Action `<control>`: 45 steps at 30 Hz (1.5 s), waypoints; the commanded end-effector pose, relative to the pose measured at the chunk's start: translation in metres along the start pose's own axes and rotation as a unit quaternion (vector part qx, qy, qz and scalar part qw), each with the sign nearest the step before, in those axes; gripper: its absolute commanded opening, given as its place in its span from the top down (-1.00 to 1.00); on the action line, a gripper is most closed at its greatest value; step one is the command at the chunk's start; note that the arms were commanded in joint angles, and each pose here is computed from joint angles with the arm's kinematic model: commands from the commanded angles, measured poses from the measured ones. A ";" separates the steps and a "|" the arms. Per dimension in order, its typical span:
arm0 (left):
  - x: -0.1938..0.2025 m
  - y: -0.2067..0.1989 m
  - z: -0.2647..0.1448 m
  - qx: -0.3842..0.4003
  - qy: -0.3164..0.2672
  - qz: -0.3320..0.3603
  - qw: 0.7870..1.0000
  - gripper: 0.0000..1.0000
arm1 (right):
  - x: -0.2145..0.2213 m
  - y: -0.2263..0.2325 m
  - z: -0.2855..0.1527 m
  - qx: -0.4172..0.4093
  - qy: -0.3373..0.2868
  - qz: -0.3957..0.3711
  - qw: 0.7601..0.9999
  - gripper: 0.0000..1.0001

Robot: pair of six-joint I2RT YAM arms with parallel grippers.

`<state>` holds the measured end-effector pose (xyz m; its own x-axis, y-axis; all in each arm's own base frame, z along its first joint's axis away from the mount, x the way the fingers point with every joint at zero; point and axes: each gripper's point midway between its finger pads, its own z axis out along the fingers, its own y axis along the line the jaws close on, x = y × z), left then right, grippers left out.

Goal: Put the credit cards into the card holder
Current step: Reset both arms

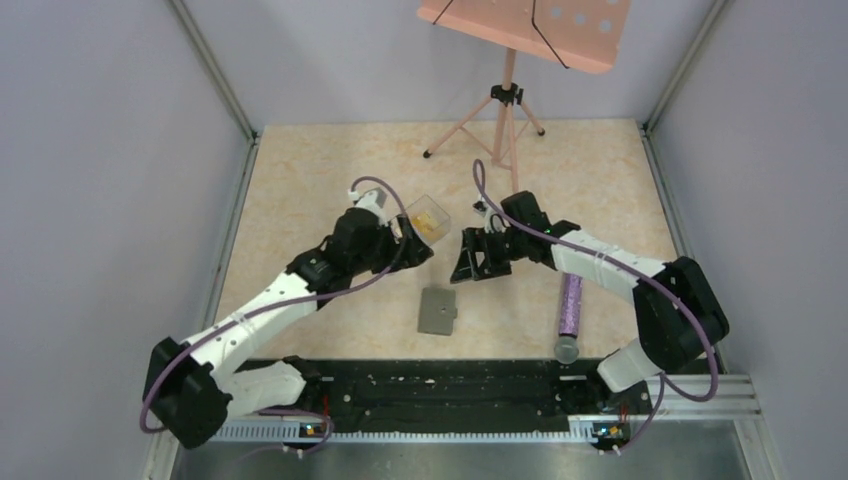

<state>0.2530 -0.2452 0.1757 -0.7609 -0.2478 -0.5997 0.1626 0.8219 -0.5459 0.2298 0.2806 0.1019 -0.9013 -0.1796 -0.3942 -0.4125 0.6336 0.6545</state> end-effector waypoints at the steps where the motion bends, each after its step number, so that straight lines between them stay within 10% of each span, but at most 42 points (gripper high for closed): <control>1: -0.027 -0.012 -0.019 0.142 -0.054 -0.100 0.983 -0.85 | -0.016 -0.011 -0.024 0.009 -0.050 0.004 0.999 -0.75; 11: -0.047 0.075 -0.047 0.061 -0.126 -0.150 0.979 -0.98 | -0.031 -0.077 -0.083 0.049 -0.149 0.098 0.983 -0.97; 18: -0.063 0.127 -0.056 -0.078 -0.126 -0.069 0.987 -0.98 | -0.044 -0.133 -0.132 0.221 -0.237 0.064 0.944 -0.97; 25: -0.090 0.224 -0.078 -0.315 -0.242 0.004 0.918 -0.98 | -0.049 -0.172 -0.182 0.359 -0.379 -0.003 0.853 -0.97; 30: -0.104 0.256 -0.083 -0.366 -0.329 0.091 0.866 -0.98 | -0.027 -0.203 -0.210 0.437 -0.477 -0.022 0.762 -0.98; 33: -0.099 0.268 -0.063 -0.351 -0.316 0.138 0.870 -0.98 | -0.020 -0.212 -0.220 0.453 -0.525 -0.028 0.720 -0.98; 45: -0.129 0.287 -0.030 -0.221 -0.391 0.166 0.878 -0.98 | -0.065 -0.239 -0.228 0.422 -0.532 -0.051 0.733 -0.98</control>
<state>0.3610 0.0388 0.0794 -0.2345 -0.0824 -0.9686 -0.1999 0.9792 -0.0349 0.3249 -0.0221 0.0724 -0.2371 0.1015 -0.9662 0.1921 0.9798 0.0558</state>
